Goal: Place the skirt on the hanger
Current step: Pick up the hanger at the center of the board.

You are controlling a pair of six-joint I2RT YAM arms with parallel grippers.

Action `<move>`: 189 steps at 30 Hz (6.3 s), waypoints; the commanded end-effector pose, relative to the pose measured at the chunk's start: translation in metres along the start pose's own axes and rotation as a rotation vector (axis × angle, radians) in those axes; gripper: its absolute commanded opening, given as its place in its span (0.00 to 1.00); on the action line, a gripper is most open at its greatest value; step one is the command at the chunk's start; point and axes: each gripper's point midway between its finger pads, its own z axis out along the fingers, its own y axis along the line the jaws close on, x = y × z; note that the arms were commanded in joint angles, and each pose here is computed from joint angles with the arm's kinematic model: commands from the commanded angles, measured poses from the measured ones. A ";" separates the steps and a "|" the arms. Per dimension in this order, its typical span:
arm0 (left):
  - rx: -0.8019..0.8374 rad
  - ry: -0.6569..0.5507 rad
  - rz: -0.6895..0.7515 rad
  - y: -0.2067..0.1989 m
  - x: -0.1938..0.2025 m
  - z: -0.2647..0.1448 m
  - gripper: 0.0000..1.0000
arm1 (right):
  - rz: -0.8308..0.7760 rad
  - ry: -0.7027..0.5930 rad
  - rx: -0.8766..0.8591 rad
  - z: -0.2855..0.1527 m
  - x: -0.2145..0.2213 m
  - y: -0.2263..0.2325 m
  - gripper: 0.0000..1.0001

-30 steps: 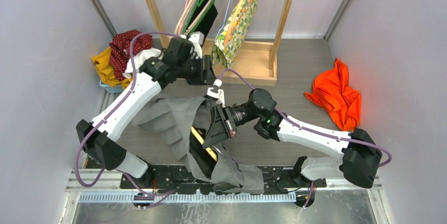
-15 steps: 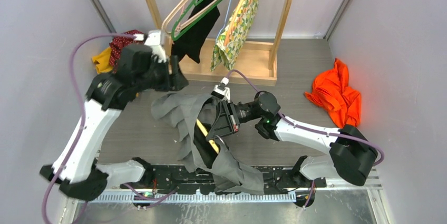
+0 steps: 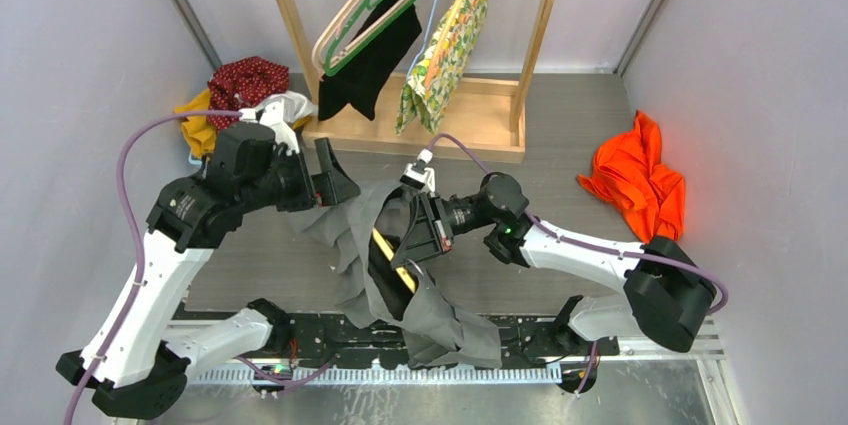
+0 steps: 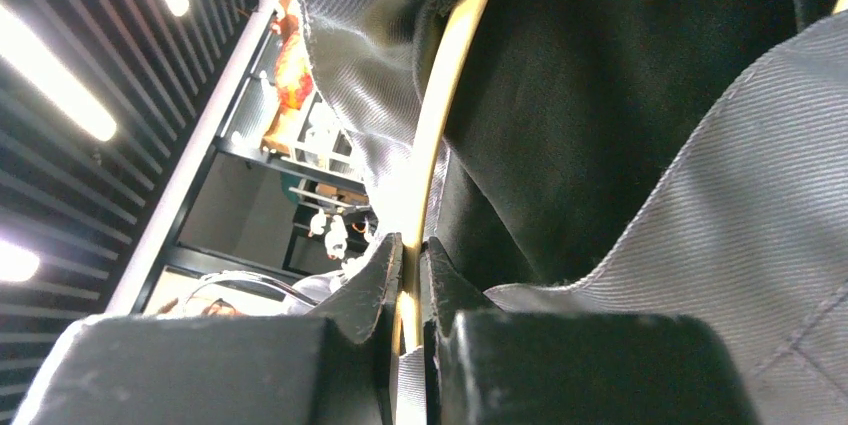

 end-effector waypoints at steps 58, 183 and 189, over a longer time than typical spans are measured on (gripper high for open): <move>0.187 0.158 -0.172 -0.038 0.050 0.055 0.13 | -0.180 -0.046 0.115 0.017 -0.060 -0.021 0.01; 0.580 0.805 0.239 -0.130 0.131 -0.002 0.00 | -1.129 0.112 0.737 -0.105 -0.061 0.028 0.71; 0.521 0.832 0.248 -0.122 0.135 0.010 0.00 | -1.161 0.160 0.793 -0.096 -0.050 0.019 0.70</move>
